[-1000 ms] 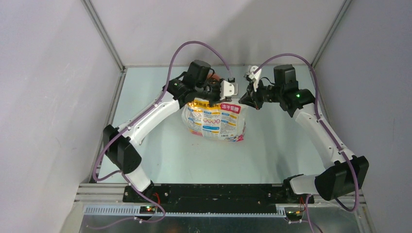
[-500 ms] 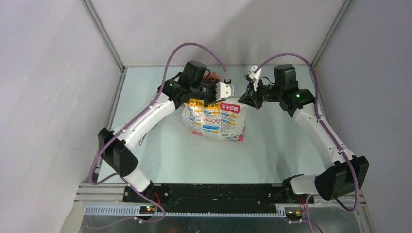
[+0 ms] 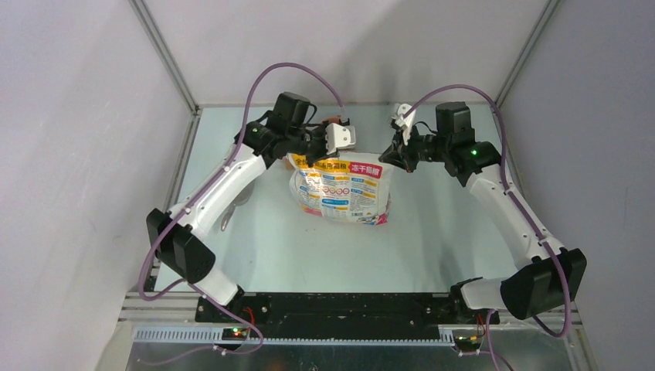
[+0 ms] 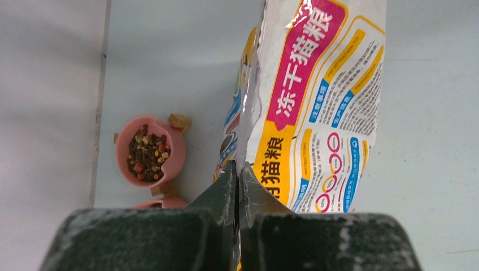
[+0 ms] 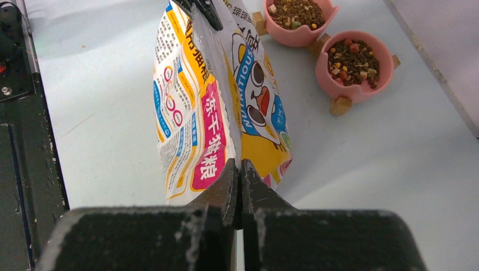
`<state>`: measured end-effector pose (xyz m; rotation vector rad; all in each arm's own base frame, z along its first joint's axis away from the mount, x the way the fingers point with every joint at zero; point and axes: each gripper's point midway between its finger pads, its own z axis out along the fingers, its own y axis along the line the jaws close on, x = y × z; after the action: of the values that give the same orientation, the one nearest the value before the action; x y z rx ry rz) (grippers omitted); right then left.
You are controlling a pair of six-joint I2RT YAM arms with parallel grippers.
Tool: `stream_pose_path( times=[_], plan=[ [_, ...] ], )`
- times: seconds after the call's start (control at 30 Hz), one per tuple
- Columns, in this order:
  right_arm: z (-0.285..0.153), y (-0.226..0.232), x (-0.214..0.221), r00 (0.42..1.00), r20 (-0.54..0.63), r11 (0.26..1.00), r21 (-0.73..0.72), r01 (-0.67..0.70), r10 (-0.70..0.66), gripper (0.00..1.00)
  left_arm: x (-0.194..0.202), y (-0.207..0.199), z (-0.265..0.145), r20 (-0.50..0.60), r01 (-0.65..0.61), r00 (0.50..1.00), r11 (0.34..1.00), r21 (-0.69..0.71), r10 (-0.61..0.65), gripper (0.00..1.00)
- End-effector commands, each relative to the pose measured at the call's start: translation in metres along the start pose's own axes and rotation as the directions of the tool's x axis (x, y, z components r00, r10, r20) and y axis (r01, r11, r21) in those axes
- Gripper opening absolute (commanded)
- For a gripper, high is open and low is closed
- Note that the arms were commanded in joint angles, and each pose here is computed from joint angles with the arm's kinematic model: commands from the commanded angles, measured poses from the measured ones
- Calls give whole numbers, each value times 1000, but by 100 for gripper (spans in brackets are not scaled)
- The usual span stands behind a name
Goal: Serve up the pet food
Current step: Close the pet food bag at the center of the board.
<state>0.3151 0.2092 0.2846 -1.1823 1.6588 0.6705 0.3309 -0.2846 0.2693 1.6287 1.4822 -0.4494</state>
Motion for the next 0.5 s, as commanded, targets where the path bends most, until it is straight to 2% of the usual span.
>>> stream_pose_path(
  times=[0.0,0.47],
  plan=[
    [-45,-37,-7,997,-57,972,231,54,-42,0,111,32,-74,-410,65,898,971,-230,-158,0],
    [-47,-41,-7,997,-62,966,252,53,-38,0,136,41,-113,-447,78,865,940,-331,-230,0]
  ],
)
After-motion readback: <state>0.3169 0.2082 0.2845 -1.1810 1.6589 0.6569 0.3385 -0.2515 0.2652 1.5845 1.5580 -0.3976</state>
